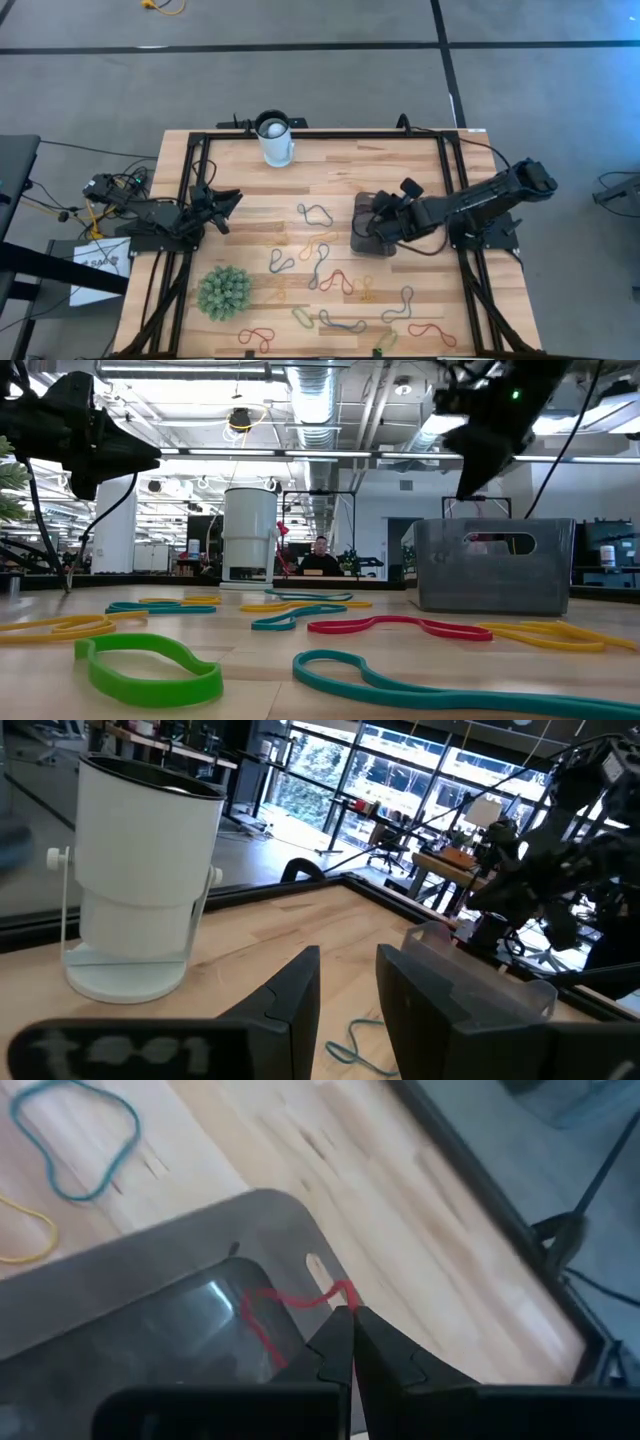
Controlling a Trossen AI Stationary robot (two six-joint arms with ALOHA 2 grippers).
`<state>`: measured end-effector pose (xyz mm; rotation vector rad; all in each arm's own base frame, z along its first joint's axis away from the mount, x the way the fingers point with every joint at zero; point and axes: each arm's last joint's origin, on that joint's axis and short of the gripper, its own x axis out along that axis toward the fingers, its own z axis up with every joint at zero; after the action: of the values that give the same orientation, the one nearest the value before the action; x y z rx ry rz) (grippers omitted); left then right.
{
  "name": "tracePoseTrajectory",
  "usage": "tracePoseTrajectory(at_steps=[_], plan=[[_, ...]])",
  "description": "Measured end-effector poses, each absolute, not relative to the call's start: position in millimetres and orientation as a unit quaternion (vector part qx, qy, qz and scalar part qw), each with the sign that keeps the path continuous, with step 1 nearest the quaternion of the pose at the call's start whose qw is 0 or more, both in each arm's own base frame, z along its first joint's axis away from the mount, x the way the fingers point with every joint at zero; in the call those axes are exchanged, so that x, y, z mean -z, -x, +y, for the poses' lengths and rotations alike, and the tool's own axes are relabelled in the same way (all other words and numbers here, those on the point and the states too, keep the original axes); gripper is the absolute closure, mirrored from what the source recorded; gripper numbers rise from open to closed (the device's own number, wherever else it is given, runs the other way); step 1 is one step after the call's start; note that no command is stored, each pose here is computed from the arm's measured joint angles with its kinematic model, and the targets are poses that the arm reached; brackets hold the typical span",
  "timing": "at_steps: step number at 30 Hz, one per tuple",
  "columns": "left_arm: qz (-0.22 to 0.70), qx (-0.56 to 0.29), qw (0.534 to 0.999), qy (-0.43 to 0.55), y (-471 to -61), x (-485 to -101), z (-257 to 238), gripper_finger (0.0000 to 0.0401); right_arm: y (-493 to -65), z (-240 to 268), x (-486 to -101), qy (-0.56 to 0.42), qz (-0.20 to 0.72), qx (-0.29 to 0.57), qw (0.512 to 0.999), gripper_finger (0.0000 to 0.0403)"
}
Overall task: Pick and place items into bin
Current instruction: Put the red rubber band into the black bin
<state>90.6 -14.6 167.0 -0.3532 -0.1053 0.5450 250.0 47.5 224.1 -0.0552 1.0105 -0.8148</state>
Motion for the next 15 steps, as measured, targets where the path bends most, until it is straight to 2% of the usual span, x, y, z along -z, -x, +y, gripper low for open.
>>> tracePoseTrajectory(at_steps=[8, 15], plan=[[-0.052, -0.268, 0.946, 0.174, -91, -167, -15, 0.0311, -245, 25, -203, 0.014, 0.489, 0.409, 0.770, 0.0396], [-0.053, -0.267, 0.946, 0.178, -91, -167, -15, 0.0311, -249, 13, -194, 0.000, 0.508, 0.377, 0.774, 0.0345]])
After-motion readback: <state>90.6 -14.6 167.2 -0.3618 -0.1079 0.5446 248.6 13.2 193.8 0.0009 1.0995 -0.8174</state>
